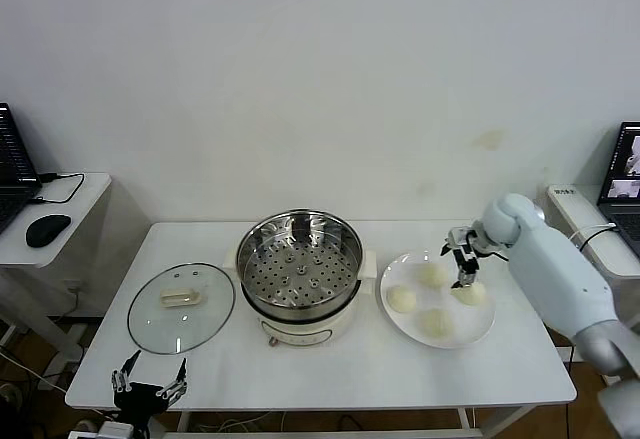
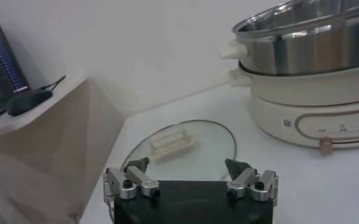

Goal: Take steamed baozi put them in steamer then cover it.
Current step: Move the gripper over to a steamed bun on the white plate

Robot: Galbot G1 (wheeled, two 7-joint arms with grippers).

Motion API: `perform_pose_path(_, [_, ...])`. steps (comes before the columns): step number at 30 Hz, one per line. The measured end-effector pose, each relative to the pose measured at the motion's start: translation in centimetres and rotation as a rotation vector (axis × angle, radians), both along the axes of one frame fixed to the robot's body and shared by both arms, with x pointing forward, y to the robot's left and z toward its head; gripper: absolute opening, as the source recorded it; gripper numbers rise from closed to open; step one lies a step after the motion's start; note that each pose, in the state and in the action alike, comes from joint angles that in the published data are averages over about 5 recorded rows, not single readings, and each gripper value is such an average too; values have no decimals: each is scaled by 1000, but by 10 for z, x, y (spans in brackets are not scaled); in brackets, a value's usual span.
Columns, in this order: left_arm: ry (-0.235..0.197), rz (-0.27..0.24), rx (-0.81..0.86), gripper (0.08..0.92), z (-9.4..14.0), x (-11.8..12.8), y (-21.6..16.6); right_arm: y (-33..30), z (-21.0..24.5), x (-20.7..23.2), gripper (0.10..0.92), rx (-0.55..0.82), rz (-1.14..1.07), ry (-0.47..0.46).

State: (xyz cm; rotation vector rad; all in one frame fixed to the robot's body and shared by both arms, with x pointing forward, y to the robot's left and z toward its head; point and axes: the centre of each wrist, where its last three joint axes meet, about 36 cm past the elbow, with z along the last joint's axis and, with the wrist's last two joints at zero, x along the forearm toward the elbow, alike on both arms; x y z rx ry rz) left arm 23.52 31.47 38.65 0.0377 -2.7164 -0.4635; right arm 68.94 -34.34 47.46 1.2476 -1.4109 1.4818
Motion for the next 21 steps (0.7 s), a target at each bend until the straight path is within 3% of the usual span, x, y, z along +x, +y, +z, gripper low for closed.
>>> perform_pose_path(21, [28, -3, -1, 823, -9, -3, 2, 7, -28, 16, 823, -16, -43, -3])
